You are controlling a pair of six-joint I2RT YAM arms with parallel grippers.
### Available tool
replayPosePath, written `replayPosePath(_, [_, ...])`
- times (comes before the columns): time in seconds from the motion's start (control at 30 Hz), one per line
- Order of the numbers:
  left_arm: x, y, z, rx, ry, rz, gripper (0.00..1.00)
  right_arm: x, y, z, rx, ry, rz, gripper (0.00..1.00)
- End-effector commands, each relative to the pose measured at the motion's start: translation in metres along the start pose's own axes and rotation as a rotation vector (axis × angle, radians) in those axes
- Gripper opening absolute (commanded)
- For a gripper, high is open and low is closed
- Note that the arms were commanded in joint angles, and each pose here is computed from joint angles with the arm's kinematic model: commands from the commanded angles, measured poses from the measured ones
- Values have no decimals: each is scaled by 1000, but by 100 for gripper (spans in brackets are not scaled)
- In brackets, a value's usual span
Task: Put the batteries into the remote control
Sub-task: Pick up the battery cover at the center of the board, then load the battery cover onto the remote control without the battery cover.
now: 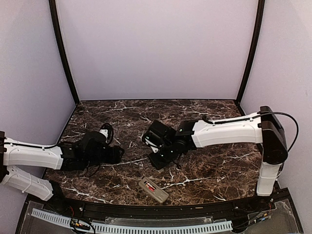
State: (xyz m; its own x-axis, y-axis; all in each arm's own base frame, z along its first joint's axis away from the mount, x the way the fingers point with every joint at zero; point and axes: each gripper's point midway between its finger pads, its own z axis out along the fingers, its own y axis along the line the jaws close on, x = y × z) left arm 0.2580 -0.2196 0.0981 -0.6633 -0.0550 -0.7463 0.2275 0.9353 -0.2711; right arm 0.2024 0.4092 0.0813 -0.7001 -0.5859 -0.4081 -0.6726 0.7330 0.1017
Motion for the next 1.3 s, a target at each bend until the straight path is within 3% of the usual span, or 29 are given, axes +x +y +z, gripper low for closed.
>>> replayPosePath(0.0, [6, 15, -4, -27, -23, -15, 65, 8, 58, -5, -115, -89, -126, 11])
replayPosePath(0.33, [22, 32, -4, -37, -55, -65, 64, 29, 99, 5, -175, -163, -235, 10])
replayPosePath(1.27, [26, 30, 6, -42, -40, -36, 63, 40, 76, 22, -48, -191, -206, 8])
